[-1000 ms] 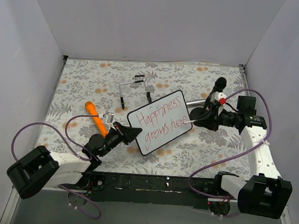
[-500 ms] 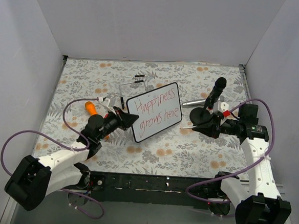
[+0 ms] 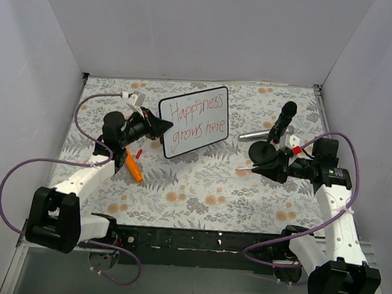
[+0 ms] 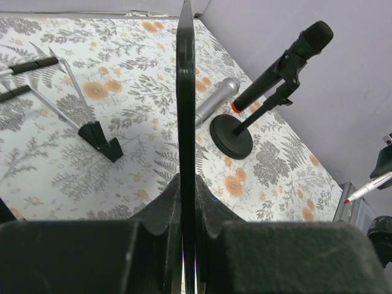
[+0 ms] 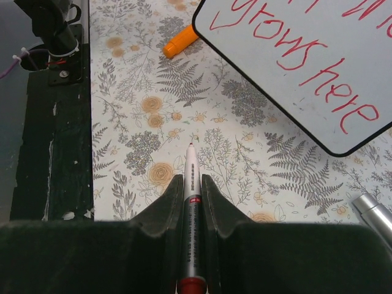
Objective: Write a sentence on the whiteboard
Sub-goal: Put down the whiteboard on the whiteboard stand.
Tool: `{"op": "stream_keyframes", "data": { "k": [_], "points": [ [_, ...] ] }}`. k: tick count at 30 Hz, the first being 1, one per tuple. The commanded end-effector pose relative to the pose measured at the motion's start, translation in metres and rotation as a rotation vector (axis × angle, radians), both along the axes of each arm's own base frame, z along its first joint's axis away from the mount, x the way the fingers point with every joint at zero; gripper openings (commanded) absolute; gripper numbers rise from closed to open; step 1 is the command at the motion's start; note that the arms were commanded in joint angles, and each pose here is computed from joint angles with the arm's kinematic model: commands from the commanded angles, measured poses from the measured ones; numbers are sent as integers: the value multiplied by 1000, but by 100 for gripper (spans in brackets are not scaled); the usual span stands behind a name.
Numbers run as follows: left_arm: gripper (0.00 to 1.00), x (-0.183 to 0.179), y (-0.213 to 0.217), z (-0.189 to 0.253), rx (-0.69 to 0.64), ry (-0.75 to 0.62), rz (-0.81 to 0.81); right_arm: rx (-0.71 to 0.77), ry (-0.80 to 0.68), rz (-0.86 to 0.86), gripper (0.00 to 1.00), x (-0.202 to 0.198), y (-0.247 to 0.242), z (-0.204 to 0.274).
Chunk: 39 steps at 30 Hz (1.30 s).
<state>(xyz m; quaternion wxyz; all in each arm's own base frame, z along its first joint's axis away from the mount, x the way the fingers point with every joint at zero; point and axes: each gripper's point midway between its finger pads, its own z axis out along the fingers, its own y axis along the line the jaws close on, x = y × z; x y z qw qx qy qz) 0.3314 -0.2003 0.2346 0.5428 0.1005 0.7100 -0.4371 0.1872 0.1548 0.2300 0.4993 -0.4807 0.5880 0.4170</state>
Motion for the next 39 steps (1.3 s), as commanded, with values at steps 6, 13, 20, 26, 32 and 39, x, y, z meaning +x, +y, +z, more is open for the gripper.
{"op": "stream_keyframes", "data": {
  "k": [6, 13, 20, 26, 32, 39],
  "points": [
    [0, 37, 26, 52, 19, -145, -152, 3, -19, -12, 1, 3, -1, 1],
    [0, 72, 65, 55, 25, -168, -156, 5, -2, -16, 1, 5, -1, -2],
    [0, 97, 79, 49, -2, -190, -174, 4, 19, -20, 1, 8, -2, -7],
    [0, 112, 89, 38, -16, -190, -202, 6, 46, -19, 1, 10, -2, -12],
    [0, 125, 106, 24, -62, -190, -204, 5, 62, -20, 1, 12, -2, -15],
    [0, 147, 120, 12, -82, -189, -194, 3, 82, -21, 1, 14, -1, -19]
  ]
}}
